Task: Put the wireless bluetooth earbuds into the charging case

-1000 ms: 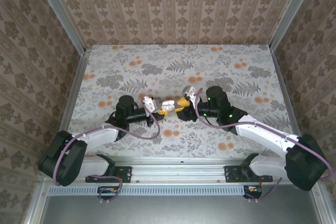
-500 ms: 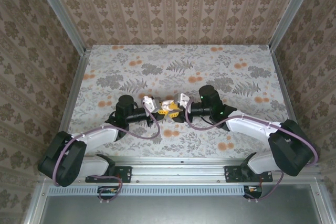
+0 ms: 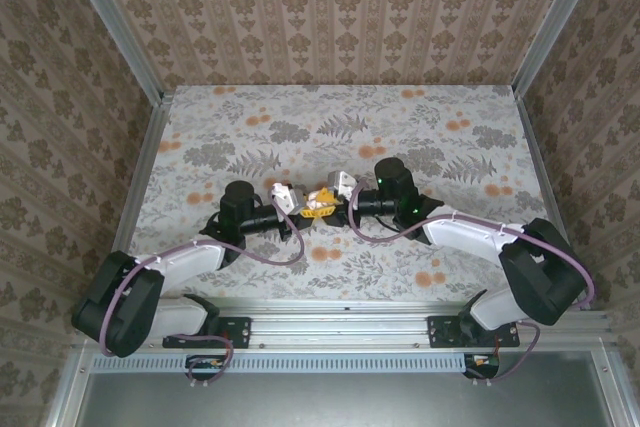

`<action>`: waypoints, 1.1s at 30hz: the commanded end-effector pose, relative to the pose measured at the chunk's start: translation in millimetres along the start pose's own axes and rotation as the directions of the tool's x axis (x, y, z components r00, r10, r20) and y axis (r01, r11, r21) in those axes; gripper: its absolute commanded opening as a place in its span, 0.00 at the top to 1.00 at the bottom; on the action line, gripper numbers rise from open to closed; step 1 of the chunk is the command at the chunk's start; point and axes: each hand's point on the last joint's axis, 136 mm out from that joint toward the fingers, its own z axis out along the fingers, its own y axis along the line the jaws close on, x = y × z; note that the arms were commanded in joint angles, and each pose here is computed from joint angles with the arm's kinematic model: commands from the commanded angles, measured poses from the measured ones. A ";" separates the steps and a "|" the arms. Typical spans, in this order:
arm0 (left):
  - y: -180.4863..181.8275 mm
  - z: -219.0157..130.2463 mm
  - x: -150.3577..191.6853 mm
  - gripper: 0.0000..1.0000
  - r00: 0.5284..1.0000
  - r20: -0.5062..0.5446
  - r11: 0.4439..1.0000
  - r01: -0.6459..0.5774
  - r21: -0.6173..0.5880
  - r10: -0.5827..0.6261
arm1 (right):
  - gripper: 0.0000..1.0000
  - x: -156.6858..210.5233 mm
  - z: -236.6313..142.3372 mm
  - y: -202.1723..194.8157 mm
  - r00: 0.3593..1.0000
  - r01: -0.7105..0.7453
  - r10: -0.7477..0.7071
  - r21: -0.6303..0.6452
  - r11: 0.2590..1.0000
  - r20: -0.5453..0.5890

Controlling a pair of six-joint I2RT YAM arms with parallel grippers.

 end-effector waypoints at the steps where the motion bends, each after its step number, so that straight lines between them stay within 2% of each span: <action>1: -0.4 -0.8 -16.7 0.99 0.999 0.040 0.999 -0.029 0.017 0.029 | 0.66 -19.1 4.7 -4.9 0.999 -0.012 0.012 -0.002 1.000 0.052; 9: 1.1 -0.7 -16.7 0.99 0.999 0.037 0.999 -0.032 0.010 0.031 | 0.69 -12.6 9.7 -7.8 0.998 -0.064 0.063 0.030 0.998 0.025; 15: 2.2 -1.3 -17.1 0.99 0.999 0.036 0.999 -0.037 0.000 0.037 | 0.74 -10.8 10.6 -10.3 0.996 -0.086 0.085 0.055 0.995 0.016; 21: 10.2 -4.7 -17.7 0.99 0.998 0.030 0.997 -0.056 -0.062 0.058 | 0.80 -9.0 10.8 -11.4 0.992 -0.128 0.127 0.100 0.987 0.015; 27: 18.7 -8.9 -14.9 0.99 0.996 0.014 0.987 -0.082 -0.138 0.084 | 0.84 -4.0 10.9 -17.5 0.969 -0.247 0.238 0.188 0.951 0.066; 33: 19.3 -9.5 -15.3 0.99 0.996 0.012 0.985 -0.089 -0.150 0.092 | 0.84 -1.2 8.4 -23.2 0.949 -0.313 0.292 0.260 0.914 0.116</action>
